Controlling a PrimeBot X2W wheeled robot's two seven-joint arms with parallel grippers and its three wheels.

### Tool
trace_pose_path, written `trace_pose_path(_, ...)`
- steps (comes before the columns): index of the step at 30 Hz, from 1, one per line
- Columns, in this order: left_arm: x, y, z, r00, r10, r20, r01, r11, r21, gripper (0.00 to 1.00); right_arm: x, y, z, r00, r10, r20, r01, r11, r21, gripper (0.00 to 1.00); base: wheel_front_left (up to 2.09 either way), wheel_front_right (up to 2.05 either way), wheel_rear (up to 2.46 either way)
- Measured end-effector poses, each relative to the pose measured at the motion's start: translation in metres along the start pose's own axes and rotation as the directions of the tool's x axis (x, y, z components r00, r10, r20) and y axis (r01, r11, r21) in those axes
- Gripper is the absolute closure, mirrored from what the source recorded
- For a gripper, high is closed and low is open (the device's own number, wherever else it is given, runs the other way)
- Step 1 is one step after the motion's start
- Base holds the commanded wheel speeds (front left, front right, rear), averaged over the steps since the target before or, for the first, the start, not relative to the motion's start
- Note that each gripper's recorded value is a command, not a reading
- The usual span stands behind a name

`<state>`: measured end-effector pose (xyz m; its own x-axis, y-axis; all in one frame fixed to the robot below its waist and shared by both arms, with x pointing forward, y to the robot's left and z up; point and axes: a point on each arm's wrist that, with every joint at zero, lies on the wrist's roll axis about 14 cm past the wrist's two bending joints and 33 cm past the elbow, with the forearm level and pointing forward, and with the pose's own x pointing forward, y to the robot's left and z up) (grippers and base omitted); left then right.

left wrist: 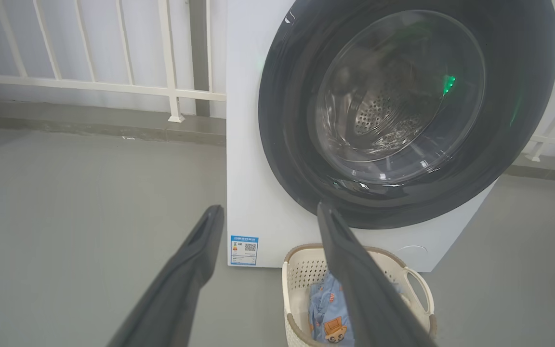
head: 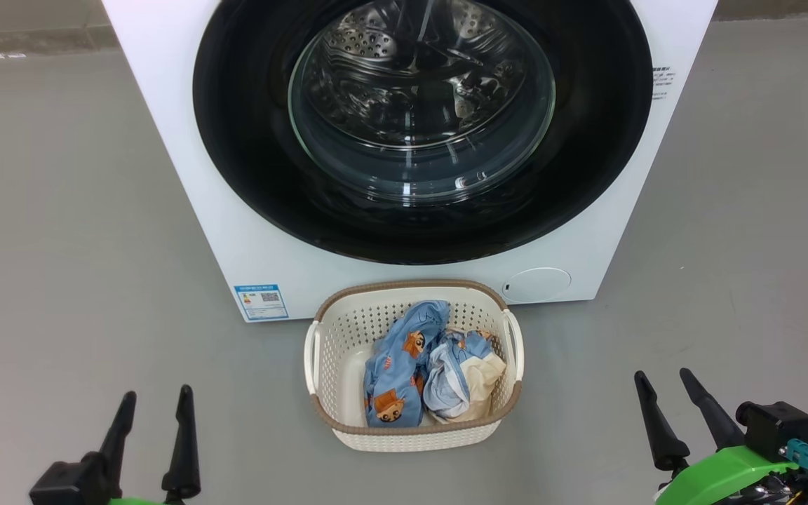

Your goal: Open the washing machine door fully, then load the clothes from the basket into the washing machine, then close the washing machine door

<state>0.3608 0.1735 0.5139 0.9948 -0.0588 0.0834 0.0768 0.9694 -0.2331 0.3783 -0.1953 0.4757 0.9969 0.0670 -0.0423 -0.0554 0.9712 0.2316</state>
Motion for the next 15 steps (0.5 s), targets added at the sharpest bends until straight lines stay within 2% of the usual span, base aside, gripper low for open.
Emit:
trace_pose_path(8,-0.0019,-0.004,-0.0028,1.0,-0.03,-0.006,0.031,0.996,0.083,0.0,-0.001,-0.0028,-0.0008,1.0,-0.005,-0.006,0.004,0.996,-0.087,0.0,0.0,0.0,0.0)
trace_pose_path(15,-0.0041,-0.0021,-0.0073,0.999,-0.026,-0.018,0.028,0.996,0.087,0.0,-0.0017,-0.0057,0.0002,1.0,-0.016,-0.002,0.016,0.996,-0.09,0.0,0.0,0.0,0.0)
